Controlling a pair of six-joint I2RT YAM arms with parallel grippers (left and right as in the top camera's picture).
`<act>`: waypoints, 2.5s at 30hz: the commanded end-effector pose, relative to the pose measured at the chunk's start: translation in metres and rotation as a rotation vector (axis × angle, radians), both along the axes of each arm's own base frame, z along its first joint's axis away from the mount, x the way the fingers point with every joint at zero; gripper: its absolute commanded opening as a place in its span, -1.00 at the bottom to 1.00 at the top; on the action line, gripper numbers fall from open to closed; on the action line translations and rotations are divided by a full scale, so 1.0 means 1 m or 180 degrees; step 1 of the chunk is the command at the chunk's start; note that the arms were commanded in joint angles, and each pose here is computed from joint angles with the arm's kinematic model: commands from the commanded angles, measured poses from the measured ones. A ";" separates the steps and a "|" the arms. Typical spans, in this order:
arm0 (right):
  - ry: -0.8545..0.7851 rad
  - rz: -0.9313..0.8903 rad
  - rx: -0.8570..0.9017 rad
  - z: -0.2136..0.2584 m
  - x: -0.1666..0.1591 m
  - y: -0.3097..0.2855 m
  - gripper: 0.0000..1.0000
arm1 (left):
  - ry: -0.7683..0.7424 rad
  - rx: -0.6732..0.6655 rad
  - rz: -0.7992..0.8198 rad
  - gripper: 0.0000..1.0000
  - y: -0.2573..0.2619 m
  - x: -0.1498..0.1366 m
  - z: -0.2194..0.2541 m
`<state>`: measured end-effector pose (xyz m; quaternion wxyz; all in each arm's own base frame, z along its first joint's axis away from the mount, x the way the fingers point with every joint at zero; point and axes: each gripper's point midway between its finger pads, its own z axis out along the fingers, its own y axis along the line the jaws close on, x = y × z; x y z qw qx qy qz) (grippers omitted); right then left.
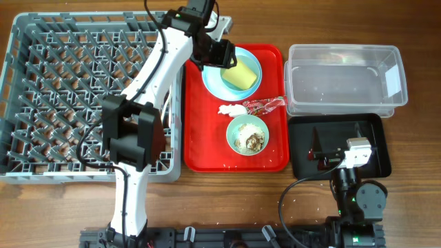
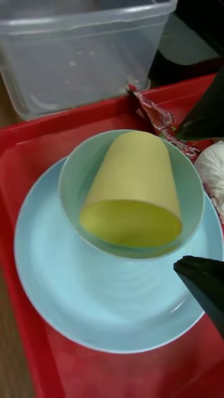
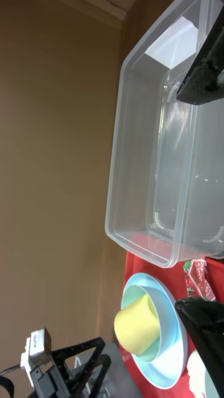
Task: Sort waste into correct bins and load items into the dishwasher rack
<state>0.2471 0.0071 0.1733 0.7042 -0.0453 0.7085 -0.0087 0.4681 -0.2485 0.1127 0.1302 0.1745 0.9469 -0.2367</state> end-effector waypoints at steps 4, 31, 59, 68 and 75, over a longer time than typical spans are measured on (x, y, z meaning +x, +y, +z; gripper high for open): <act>-0.0021 -0.0016 0.0001 0.001 0.000 -0.001 1.00 | -0.0057 -0.0848 -0.0508 0.07 -0.007 0.000 0.024; -0.0021 -0.0016 0.0002 0.001 0.000 -0.001 1.00 | 0.0704 -0.1440 -0.0643 -0.61 -0.032 -0.026 -0.016; -0.0021 -0.0016 0.0001 0.001 0.000 -0.001 0.99 | -0.0231 -0.1017 -0.0309 -0.92 -0.004 -0.022 0.115; -0.0021 -0.0016 0.0001 0.001 0.000 -0.001 0.99 | -0.0152 -0.2029 0.0015 -0.92 0.069 -0.016 0.188; -0.0021 -0.0016 0.0001 0.001 0.000 -0.001 0.99 | 0.0043 -0.2283 0.0347 -0.92 0.120 0.010 0.163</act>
